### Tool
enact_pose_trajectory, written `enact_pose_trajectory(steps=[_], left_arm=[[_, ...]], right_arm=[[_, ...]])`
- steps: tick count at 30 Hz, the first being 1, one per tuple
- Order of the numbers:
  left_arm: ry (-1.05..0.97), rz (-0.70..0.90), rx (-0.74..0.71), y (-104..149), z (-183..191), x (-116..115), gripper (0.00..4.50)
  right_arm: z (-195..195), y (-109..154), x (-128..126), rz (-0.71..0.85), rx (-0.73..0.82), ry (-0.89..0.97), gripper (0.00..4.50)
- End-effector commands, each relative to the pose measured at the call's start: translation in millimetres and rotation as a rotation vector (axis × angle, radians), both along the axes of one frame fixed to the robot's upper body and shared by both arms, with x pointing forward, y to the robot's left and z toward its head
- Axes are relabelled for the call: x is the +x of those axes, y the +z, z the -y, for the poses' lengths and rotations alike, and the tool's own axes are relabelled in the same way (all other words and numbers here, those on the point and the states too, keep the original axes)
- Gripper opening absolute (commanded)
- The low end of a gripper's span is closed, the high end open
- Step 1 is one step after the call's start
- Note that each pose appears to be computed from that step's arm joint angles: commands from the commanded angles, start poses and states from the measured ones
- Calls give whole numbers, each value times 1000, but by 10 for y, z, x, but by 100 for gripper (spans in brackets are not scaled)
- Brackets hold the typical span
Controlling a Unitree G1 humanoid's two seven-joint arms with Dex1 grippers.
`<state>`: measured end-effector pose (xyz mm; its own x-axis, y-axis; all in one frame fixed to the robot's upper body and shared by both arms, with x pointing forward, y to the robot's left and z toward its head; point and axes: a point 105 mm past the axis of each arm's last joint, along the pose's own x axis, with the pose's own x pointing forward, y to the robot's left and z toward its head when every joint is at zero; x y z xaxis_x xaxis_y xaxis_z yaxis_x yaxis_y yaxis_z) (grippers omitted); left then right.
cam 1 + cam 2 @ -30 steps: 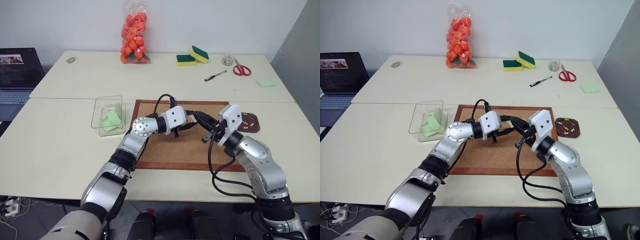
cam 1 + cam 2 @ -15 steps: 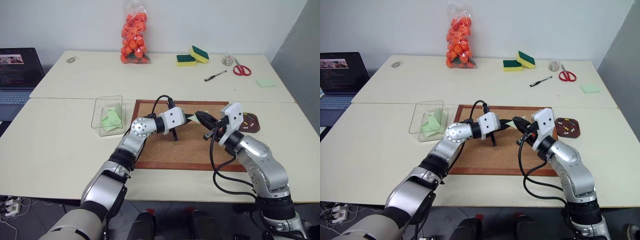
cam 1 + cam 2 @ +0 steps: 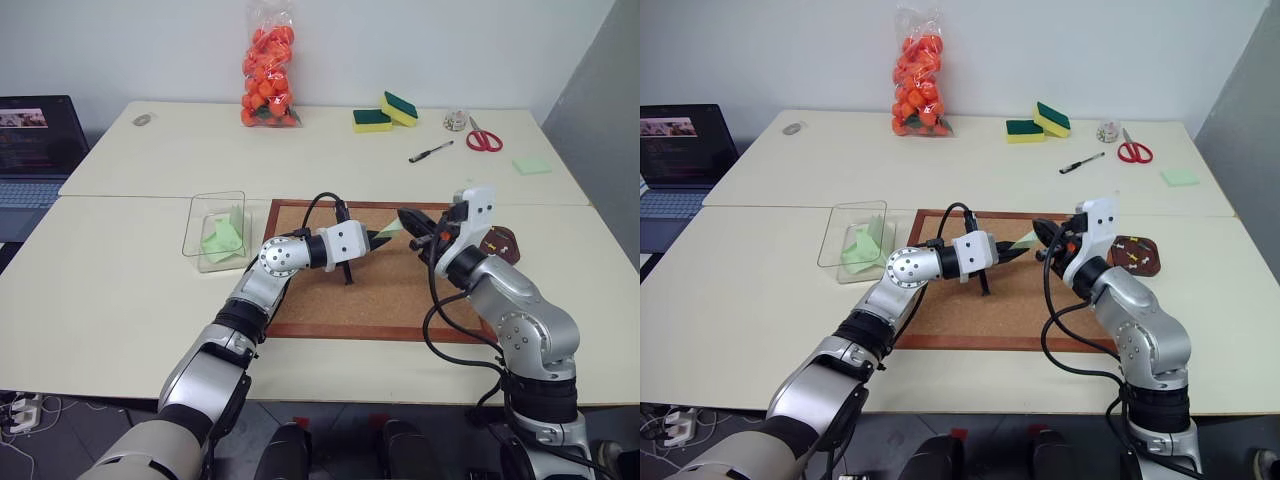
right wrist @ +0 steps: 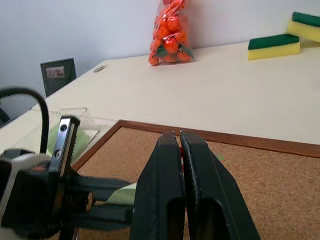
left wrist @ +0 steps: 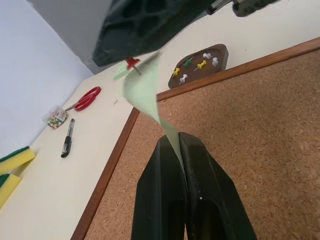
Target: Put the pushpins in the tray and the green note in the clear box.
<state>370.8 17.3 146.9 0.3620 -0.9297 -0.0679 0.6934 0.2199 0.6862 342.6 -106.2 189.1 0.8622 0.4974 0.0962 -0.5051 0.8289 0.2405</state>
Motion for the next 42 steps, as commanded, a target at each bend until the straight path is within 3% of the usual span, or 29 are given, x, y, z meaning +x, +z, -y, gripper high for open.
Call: enact_pose_trajectory(steps=[1, 8, 16, 21, 31, 40, 42], left_arm=[[-23, 58, -11, 108, 7, -39, 1], [13, 17, -81, 188, -26, 18, 1], [128, -345, -305, 302, -233, 227, 1], [80, -416, -289, 334, -336, 151, 90], [32, -351, -199, 323, -394, 51, 268], [48, -341, -154, 258, -385, 9, 436], [61, -326, -128, 233, -414, 11, 449]], right_arm=[[38, 221, -30, 57, 53, -18, 0], [10, 202, -89, 88, -16, -3, 0], [-16, 196, -99, 110, -45, -11, 0], [-4, 205, -87, 121, -48, -19, 0], [8, 220, -72, 133, -52, -26, 0], [377, 170, -69, 167, -202, -170, 0], [577, 107, -45, 152, -261, -259, 0]])
